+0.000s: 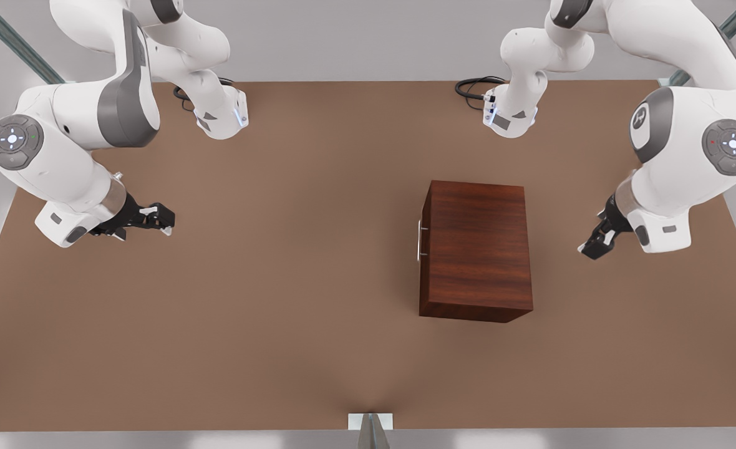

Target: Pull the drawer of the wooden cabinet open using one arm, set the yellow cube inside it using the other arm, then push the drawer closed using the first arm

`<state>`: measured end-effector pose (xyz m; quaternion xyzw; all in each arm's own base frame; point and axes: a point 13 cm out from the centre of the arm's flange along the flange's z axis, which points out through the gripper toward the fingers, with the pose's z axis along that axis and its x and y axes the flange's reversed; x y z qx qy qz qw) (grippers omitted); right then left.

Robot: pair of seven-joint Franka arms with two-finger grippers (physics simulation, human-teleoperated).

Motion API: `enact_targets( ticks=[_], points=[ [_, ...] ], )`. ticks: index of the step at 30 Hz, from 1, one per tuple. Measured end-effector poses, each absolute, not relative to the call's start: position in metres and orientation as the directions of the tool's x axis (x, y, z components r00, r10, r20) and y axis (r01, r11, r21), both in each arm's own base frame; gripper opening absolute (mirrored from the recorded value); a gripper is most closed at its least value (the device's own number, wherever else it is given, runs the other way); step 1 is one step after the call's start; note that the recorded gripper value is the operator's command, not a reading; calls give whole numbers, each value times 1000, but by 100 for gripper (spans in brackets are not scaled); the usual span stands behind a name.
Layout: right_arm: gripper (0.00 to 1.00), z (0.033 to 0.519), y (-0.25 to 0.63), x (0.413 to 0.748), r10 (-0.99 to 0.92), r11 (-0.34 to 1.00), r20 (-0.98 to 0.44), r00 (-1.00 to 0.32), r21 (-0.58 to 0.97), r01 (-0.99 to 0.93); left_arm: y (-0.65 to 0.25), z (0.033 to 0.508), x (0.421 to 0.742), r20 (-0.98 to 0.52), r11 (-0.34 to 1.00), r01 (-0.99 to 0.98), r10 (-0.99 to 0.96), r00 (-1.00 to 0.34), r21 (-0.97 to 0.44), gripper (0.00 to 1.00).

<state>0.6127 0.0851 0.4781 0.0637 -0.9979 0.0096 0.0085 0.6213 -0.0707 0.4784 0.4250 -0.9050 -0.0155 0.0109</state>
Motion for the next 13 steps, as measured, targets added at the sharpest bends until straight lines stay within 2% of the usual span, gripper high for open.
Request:
enact_targets(
  ticks=[6,13],
  points=[
    [100,477,84,613,-130,991,20,-991,-17,-130,-73,472,623,18,824,-564,-565,-825,50,100],
    [100,477,81,613,-129,992,21,-991,-17,-129,-77,474,620,33,934,-353,-355,-934,49,100]
  ],
)
